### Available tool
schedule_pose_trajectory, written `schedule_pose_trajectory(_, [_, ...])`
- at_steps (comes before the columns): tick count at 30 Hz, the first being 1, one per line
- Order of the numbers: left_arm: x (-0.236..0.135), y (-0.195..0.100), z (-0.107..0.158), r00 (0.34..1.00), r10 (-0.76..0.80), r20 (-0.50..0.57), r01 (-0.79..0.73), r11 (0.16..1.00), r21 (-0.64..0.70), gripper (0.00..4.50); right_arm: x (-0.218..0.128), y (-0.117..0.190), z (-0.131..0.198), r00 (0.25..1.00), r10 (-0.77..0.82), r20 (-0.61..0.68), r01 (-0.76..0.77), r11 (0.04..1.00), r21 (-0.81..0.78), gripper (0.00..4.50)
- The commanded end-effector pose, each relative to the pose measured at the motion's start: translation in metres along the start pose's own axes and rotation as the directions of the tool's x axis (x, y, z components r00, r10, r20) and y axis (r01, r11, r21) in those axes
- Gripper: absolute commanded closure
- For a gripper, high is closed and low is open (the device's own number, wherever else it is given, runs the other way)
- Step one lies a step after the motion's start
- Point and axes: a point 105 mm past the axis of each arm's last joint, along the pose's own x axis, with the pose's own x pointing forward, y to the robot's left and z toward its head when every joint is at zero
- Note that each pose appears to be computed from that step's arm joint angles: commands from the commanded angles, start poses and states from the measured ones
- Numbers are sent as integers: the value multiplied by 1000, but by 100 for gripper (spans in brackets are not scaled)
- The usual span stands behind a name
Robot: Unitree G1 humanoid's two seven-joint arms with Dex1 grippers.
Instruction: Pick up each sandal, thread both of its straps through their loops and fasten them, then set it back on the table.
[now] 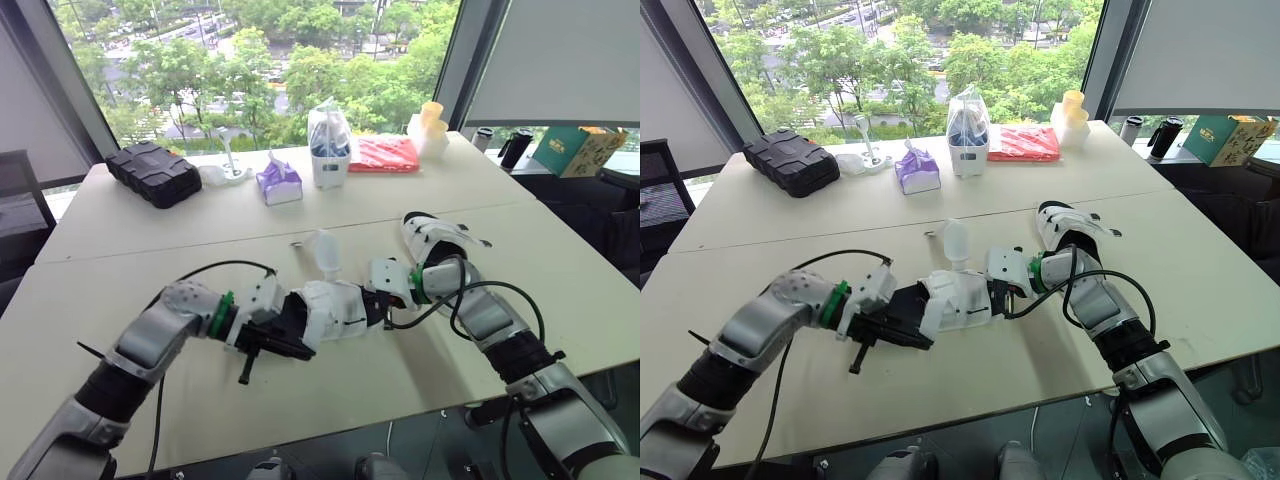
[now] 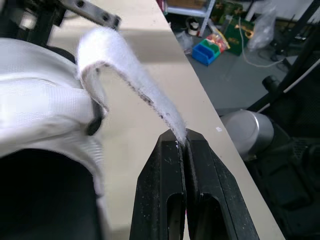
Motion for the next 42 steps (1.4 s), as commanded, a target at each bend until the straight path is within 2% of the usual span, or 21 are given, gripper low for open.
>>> schedule_pose_trajectory(1, [-15, 12, 31, 993, 34, 114, -36, 999, 23, 447, 2, -1, -5, 999, -2, -35, 2, 1000, -4, 450])
schedule_pose_trajectory(5, [-17, 21, 44, 983, 59, 173, -58, 998, -13, 447, 3, -2, -5, 999, -4, -34, 4, 1000, -5, 450])
schedule_pose_trajectory(7, [-15, 27, 54, 968, 88, 236, -74, 995, -70, 447, 3, -2, -5, 999, -6, -34, 6, 1000, -6, 450])
schedule_pose_trajectory(10, [-9, 45, 58, 898, 193, 396, -41, 931, -362, 447, 4, -2, -6, 999, -9, -35, 9, 1000, -7, 450])
schedule_pose_trajectory(13, [-4, 50, 50, 868, 251, 429, -2, 865, -502, 447, 4, -1, -6, 999, -9, -34, 9, 1000, -8, 450])
schedule_pose_trajectory(25, [-12, 53, 64, 824, 283, 492, 86, 795, -600, 447, 7, -1, -5, 999, -2, -34, 1, 1000, -15, 450])
schedule_pose_trajectory(30, [-7, 53, 60, 839, 284, 465, 92, 768, -634, 447, 8, 0, -4, 1000, 0, -30, 0, 1000, -17, 450])
schedule_pose_trajectory(34, [-3, 55, 58, 843, 287, 454, 100, 747, -658, 327, 7, 1, -4, 999, 0, -32, 0, 1000, -15, 450])
schedule_pose_trajectory(36, [-2, 55, 57, 846, 287, 450, 97, 746, -659, 218, 7, 2, -5, 999, 0, -33, -1, 1000, -15, 450])
schedule_pose_trajectory(38, [-1, 56, 58, 846, 289, 448, 96, 744, -661, 132, 6, 2, -5, 999, 0, -34, -1, 1000, -15, 450])
schedule_pose_trajectory(40, [-1, 61, 59, 837, 313, 449, 91, 730, -677, 27, 6, 2, -5, 999, -1, -35, 1, 1000, -14, 450])
schedule_pose_trajectory(41, [-1, 63, 59, 834, 320, 450, 89, 726, -682, 7, 6, 2, -5, 999, -2, -35, 1, 1000, -14, 450])
schedule_pose_trajectory(42, [-2, 66, 61, 826, 336, 452, 79, 725, -684, 7, 6, 2, -5, 999, -2, -35, 1, 1000, -13, 450])
